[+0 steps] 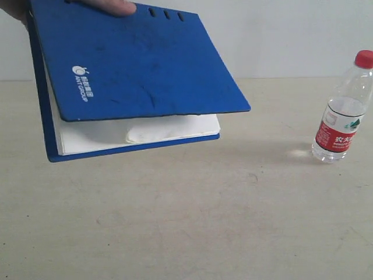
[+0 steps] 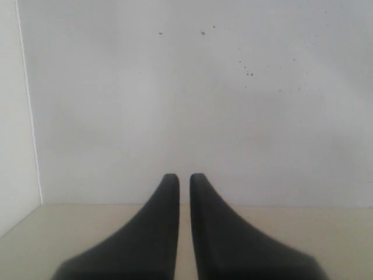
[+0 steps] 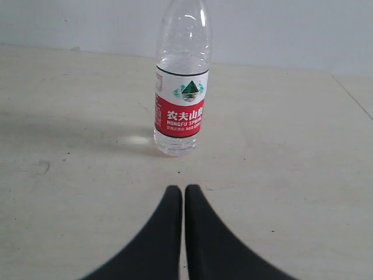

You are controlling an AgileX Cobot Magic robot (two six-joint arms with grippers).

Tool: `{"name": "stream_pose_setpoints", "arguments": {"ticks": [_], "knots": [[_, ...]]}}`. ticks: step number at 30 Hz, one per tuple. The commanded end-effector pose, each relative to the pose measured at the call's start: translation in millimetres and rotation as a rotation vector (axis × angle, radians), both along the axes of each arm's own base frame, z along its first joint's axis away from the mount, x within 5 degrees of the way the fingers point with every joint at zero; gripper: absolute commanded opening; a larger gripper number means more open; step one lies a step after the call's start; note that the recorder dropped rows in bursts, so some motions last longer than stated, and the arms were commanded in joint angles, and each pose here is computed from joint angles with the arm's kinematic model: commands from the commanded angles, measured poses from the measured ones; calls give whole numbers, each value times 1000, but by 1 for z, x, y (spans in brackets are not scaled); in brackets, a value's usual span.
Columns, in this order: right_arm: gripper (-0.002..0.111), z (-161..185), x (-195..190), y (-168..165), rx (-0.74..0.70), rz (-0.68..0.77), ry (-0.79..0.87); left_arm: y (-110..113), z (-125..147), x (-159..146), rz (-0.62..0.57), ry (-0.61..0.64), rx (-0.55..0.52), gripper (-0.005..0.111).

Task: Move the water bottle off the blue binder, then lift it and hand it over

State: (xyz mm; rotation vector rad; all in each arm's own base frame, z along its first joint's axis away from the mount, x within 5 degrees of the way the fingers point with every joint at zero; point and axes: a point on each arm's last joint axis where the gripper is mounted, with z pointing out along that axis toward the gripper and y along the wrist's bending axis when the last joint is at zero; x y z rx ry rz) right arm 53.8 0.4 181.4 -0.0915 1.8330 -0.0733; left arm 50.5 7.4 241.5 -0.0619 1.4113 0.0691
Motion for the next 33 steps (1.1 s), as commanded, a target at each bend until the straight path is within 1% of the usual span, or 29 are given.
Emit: {"name": "stream_pose_setpoints", "arguments": {"ticks": [1,6,13,14,17,18,19,21,23,24,25,26,29,33], "knots": [[0,2,0,0,-5,-2,-17,-2,2,-1,-21,-14,-34,7],[0,2,0,0,-5,-2,-17,-1,18,-5,-15,-62,-34,7],[0,2,0,0,-5,-2,-17,0,53,-18,-5,-169,-37,7],[0,2,0,0,-5,-2,-17,0,59,-20,5,-190,-19,7],[0,2,0,0,0,-3,-17,1,72,-25,2,-249,-54,7],[0,2,0,0,0,-3,-17,1,75,-24,1,-257,-71,7],[0,2,0,0,0,-3,-17,1,77,-21,8,-258,-38,7],[0,2,0,0,0,-3,-17,0,79,-14,-4,-265,-33,7],[0,2,0,0,0,-3,-17,-3,76,-4,-43,-248,-59,7],[0,2,0,0,0,-3,-17,-4,72,1,-68,-227,-102,7],[0,2,0,0,0,-3,-17,-5,66,6,-85,-182,-119,7],[0,2,0,0,0,-3,-17,-6,58,10,-94,-133,-127,7],[0,2,0,0,0,-3,-17,-6,31,8,-95,-23,-162,7],[0,2,0,0,7,-5,-17,-6,-11,3,-76,82,-210,7]]}}
